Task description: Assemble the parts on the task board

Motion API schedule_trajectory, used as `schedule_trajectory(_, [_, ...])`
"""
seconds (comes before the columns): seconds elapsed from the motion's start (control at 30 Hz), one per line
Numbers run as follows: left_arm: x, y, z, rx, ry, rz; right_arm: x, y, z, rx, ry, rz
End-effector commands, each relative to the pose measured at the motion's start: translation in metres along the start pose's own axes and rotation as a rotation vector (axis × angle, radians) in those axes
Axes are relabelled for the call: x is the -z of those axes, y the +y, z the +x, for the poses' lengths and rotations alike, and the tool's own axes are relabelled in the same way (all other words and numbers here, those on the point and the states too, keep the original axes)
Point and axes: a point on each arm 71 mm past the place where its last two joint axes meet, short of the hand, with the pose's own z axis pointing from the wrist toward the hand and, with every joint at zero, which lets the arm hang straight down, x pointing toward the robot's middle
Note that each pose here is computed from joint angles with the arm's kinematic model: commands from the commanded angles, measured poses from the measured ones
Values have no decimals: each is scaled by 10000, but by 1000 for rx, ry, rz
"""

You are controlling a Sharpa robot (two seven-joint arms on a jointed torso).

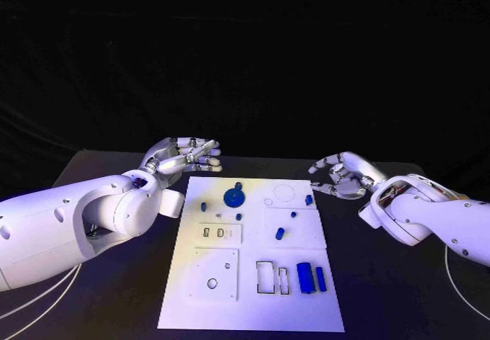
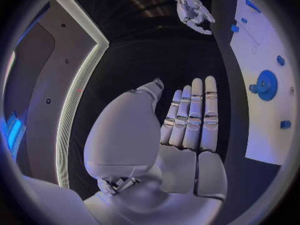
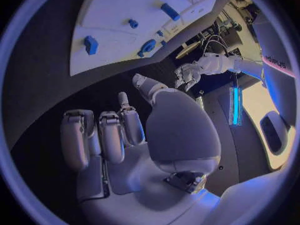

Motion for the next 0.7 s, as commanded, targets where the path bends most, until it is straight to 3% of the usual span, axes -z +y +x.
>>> schedule_trajectory(0.03, [-2,-12,18,11,27,16,48,-87,29,-27,40,-21])
schedule_trajectory(0.27, [-1,-9,8,11,27,17,85,-287,71,-23,48,34])
schedule_trajectory(0.7, [4,-7,-8,10,23,16,41,-441,344,-27,82,111])
